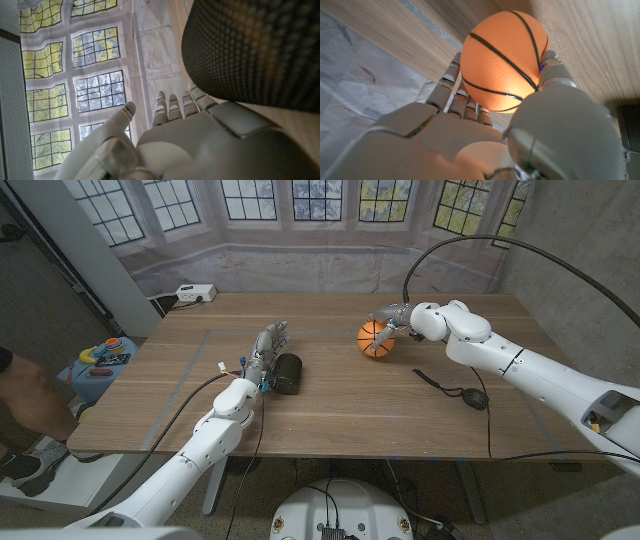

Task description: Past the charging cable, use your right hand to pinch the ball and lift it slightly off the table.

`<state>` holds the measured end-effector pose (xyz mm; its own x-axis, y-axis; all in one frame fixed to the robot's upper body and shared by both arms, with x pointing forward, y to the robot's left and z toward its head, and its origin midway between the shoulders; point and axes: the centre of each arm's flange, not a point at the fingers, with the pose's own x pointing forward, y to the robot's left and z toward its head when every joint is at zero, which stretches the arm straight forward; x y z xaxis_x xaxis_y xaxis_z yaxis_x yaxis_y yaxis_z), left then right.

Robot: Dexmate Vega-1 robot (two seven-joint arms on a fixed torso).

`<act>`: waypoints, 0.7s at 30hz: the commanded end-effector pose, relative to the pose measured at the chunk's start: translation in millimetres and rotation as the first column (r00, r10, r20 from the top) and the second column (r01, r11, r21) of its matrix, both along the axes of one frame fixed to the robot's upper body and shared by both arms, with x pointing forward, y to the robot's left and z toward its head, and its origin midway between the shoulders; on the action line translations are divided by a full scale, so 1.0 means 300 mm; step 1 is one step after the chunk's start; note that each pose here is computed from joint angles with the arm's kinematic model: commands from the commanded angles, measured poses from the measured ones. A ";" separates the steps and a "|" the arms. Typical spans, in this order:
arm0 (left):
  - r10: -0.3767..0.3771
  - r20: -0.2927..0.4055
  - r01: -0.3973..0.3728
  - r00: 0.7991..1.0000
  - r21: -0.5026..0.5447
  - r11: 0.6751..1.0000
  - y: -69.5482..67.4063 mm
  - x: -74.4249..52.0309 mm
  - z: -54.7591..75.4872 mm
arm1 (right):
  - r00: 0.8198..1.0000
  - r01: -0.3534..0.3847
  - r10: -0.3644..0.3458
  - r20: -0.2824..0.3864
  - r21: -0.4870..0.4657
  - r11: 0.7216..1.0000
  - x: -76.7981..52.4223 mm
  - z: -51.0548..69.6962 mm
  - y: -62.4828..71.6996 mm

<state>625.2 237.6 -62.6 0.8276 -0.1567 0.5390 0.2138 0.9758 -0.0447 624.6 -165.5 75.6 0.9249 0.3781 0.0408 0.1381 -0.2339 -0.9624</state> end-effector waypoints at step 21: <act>-0.008 0.004 0.008 1.000 0.014 1.000 -0.005 -0.027 -0.002 | 0.990 -0.101 0.126 -0.062 0.311 0.945 -0.071 0.043 -0.070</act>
<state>622.3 232.2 -62.2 0.8253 -0.1752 0.5369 0.2273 0.9733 -0.0317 610.7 -181.9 84.3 0.8987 0.4332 0.0689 0.0816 -0.0106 -0.9966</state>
